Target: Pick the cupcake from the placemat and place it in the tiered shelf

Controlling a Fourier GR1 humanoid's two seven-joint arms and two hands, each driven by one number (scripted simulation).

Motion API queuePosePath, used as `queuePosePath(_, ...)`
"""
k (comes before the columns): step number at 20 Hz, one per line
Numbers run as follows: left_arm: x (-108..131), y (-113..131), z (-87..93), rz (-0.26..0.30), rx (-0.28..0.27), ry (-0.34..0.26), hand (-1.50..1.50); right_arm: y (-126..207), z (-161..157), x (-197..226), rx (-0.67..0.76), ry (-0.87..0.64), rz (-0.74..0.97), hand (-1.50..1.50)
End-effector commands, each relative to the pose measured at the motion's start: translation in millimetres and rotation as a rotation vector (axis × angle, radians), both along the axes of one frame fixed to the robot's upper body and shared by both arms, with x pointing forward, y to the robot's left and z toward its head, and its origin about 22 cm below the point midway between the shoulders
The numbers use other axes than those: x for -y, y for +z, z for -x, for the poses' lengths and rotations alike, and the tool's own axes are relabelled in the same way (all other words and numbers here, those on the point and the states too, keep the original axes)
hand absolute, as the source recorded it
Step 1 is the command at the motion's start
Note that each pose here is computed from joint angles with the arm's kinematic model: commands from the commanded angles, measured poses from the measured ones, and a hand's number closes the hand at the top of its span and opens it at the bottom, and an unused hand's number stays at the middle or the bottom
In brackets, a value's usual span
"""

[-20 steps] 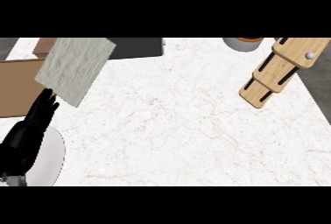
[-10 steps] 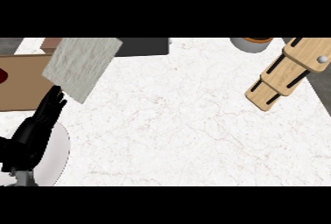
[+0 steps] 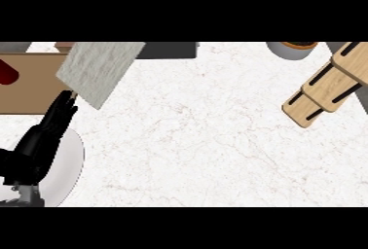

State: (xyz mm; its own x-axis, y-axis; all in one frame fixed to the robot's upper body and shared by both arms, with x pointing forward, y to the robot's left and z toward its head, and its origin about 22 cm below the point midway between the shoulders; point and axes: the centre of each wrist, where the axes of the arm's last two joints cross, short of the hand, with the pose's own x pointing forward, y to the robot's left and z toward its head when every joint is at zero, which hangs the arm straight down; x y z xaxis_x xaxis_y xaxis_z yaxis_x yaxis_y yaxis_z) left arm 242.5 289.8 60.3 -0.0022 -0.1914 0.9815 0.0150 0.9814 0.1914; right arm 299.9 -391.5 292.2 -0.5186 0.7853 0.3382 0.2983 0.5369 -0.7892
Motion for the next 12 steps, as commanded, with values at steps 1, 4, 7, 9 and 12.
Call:
queuePosePath(1, 16.0, 6.2, -16.2, -0.003, 0.018, -0.017, 0.00, -9.0, -8.2, -13.9, 0.115, -0.065, 0.135, 1.50)
queuePosePath(4, 3.2, -11.1, -5.5, 0.007, 0.008, -0.039, 0.00, -10.7, -28.4, -24.0, 0.177, -0.053, 0.108, 1.50)
queuePosePath(7, 5.5, -0.6, -12.9, 0.007, 0.013, -0.035, 0.00, 6.5, -29.8, -36.6, 0.203, 0.022, 0.099, 1.50)
queuePosePath(9, 7.4, 7.0, -17.3, 0.002, 0.007, -0.031, 0.00, -7.8, -38.6, -7.9, 0.133, 0.112, 0.018, 1.50)
queuePosePath(12, 10.1, 3.3, -8.0, 0.008, -0.011, -0.018, 0.00, -9.7, -48.6, -3.8, 0.088, 0.138, 0.035, 1.50)
